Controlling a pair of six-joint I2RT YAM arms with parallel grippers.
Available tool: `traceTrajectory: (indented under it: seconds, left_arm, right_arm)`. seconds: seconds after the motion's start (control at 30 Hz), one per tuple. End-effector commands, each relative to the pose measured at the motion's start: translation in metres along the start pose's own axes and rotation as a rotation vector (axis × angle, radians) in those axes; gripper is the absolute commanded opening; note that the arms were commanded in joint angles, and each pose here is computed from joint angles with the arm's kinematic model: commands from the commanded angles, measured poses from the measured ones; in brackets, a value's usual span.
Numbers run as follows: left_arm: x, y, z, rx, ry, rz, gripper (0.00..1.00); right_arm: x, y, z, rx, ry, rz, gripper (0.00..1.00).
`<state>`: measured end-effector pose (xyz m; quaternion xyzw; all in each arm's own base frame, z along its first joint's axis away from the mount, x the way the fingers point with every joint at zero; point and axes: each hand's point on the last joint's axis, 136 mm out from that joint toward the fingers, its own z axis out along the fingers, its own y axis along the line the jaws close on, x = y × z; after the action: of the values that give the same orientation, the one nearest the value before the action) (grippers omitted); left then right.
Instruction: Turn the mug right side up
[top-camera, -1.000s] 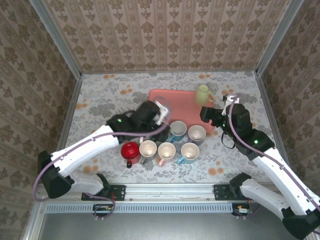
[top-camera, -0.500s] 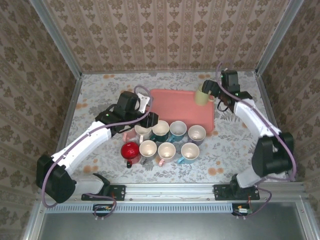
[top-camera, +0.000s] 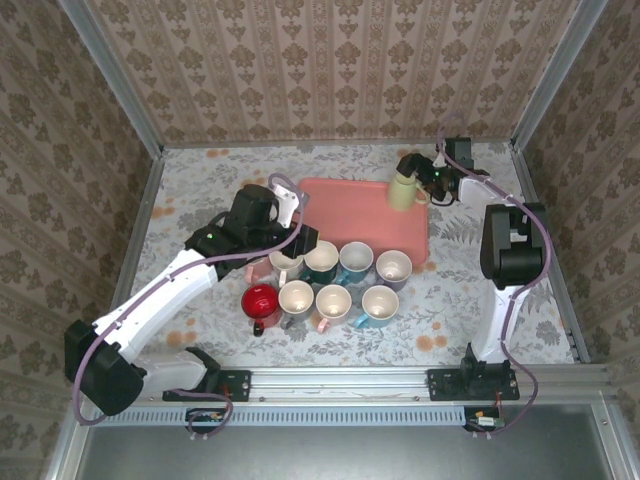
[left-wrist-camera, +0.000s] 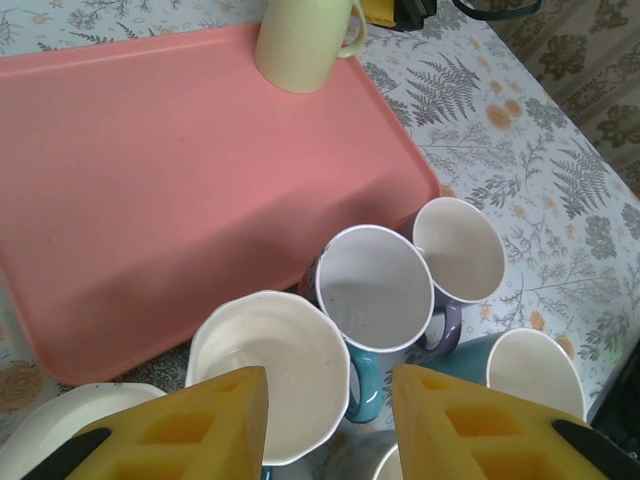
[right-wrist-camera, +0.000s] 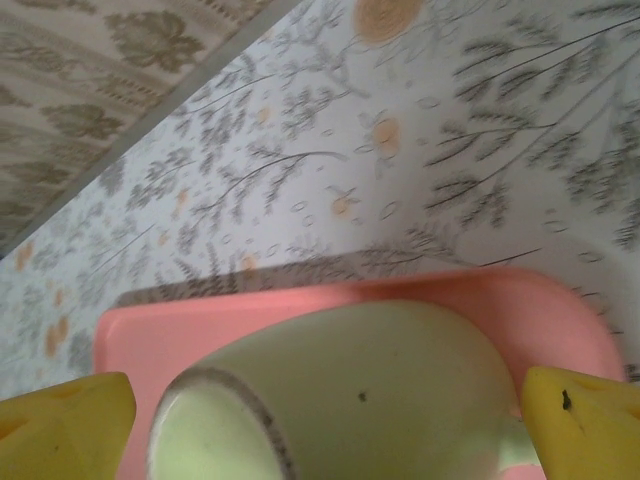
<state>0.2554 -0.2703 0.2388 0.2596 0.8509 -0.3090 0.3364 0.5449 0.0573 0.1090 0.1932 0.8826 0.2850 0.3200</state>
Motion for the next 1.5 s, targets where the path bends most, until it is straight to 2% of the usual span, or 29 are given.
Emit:
traceTrajectory:
  seconds: [0.0, 0.2, 0.33, 0.47, 0.57, 0.67, 0.87, 1.2, 1.47]
  left_arm:
    - [-0.003, 0.001, -0.004, -0.019, -0.004, 0.041, 0.38]
    - [-0.002, 0.001, -0.001, -0.016, 0.005, 0.04, 0.38]
    - [-0.003, 0.002, -0.003, -0.029, -0.002, 0.044, 0.38]
    - [-0.002, 0.002, -0.002, -0.027, 0.002, 0.047, 0.38]
    - [-0.002, 0.002, -0.003, -0.028, 0.001, 0.047, 0.38]
    - [-0.004, 0.001, -0.004, -0.028, -0.006, 0.047, 0.38]
    - [-0.005, -0.001, -0.005, -0.018, -0.011, 0.043, 0.38]
    - [-0.005, 0.0, -0.005, -0.016, -0.016, 0.039, 0.38]
    - [-0.004, 0.002, -0.003, -0.022, -0.012, 0.036, 0.38]
  right_arm:
    - [0.002, 0.032, -0.009, -0.142, 0.016, -0.013, 1.0]
    - [0.027, 0.043, -0.034, -0.193, 0.015, 0.003, 1.0]
    - [0.051, 0.051, -0.036, -0.186, 0.066, -0.043, 1.0]
    - [0.067, 0.043, -0.039, -0.01, 0.099, -0.166, 0.98]
    - [0.069, 0.019, -0.041, 0.206, 0.13, -0.232, 0.92]
    - [0.07, 0.008, -0.042, 0.296, 0.161, -0.278, 0.87]
    - [0.079, 0.004, -0.032, 0.365, 0.243, -0.394, 0.78]
    - [0.085, -0.004, -0.015, 0.397, 0.308, -0.44, 0.65]
    - [0.08, -0.008, -0.004, 0.433, 0.317, -0.471, 0.4]
